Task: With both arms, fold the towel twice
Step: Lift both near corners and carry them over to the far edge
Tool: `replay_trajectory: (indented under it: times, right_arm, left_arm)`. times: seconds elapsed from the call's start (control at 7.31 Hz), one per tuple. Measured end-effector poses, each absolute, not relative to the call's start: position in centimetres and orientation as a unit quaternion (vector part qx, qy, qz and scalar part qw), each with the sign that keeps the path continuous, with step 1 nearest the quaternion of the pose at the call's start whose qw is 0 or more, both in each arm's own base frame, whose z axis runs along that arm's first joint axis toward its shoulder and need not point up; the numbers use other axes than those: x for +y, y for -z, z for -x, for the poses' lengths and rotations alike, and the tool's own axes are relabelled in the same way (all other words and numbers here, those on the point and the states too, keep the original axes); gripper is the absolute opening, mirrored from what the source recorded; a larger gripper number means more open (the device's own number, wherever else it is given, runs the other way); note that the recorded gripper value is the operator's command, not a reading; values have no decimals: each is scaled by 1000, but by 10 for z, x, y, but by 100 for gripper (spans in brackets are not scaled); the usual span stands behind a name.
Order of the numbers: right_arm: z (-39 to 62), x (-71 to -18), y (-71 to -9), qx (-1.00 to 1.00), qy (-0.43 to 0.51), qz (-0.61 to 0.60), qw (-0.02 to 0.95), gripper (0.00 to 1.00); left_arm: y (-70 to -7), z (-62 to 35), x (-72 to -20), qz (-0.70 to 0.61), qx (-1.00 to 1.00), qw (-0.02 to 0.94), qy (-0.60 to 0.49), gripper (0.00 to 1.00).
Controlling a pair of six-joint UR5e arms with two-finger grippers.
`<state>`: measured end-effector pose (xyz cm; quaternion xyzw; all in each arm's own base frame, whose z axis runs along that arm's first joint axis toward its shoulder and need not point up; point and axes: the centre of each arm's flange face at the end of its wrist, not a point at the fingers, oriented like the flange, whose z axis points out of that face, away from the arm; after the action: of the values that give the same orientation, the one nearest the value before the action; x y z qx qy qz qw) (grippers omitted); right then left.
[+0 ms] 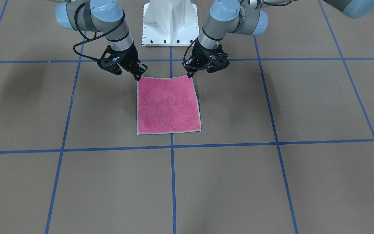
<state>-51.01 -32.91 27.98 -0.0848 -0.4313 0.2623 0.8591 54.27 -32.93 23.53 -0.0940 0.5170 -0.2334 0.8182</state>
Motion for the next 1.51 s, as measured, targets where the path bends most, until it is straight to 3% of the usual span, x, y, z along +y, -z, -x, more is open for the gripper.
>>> replay_trajectory:
  times: [0.82,1.51]
  right_arm:
    - [502,-411,-267,-432,-301,71,847,0]
    - [510,-447,-270,-420,-312,62,850,0]
  left_arm:
    - [-237,-519,-389,65,516,809,273,0]
    - [-237,-529,-438,52,504,808,301,0]
